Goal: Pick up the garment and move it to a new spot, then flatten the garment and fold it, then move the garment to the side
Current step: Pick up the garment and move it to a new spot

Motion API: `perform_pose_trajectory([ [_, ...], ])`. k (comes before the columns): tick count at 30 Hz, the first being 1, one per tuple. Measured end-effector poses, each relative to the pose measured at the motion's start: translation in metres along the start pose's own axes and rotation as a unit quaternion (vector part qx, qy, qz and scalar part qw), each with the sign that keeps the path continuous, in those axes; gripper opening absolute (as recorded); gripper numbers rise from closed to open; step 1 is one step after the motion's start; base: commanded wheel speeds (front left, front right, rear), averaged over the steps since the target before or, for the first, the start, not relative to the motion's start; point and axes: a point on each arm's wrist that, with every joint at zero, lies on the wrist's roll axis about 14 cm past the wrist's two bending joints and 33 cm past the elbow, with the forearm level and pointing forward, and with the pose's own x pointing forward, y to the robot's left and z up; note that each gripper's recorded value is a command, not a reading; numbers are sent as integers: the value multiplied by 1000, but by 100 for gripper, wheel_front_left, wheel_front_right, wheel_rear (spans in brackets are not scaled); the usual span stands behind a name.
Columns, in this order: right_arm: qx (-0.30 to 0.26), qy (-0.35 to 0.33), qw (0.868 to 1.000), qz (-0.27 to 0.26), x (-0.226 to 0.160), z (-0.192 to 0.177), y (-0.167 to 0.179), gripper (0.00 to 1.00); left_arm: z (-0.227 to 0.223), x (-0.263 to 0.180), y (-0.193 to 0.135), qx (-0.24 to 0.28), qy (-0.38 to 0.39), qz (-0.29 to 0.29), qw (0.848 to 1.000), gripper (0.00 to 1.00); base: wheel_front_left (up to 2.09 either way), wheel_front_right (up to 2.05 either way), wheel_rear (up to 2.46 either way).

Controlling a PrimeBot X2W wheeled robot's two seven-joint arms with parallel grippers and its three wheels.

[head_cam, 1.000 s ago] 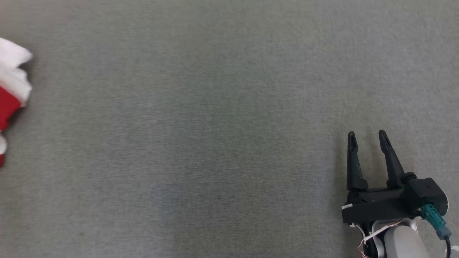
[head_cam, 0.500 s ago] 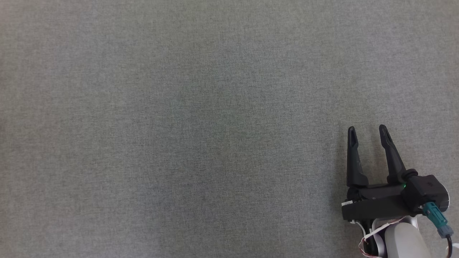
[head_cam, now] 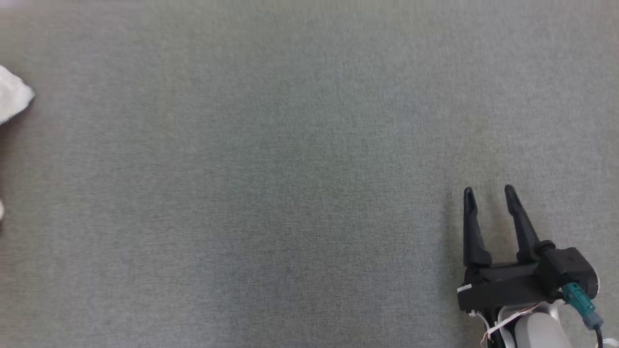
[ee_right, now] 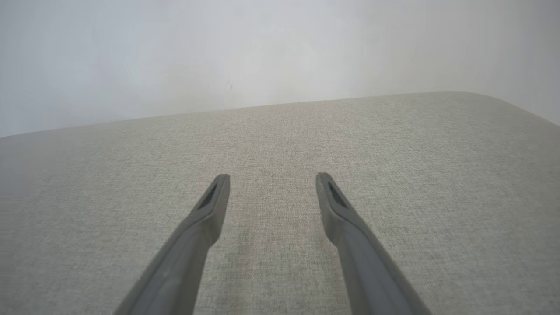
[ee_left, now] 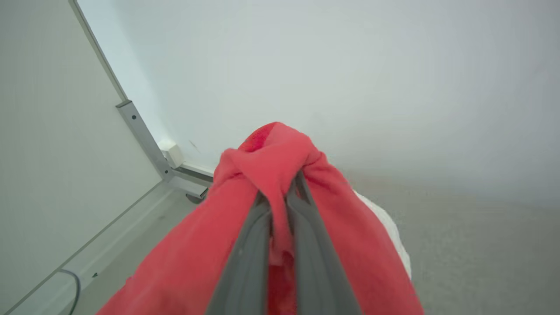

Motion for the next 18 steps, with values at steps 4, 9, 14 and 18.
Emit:
perform_pose_trajectory([
  [4,8,-6,1000,11,-7,7,9,100,62,-8,-14,-8,-86,-30,996,0,0,0,0],
  [9,21,-14,999,19,-22,17,16,100,142,-34,-42,-20,-184,-84,979,0,0,0,0],
  [14,31,-33,999,19,-35,32,18,100,206,-72,-89,-37,-257,-156,953,0,0,0,0],
  [18,33,-40,999,2,-49,38,7,100,228,-100,-146,-48,-281,-228,931,0,0,0,0],
])
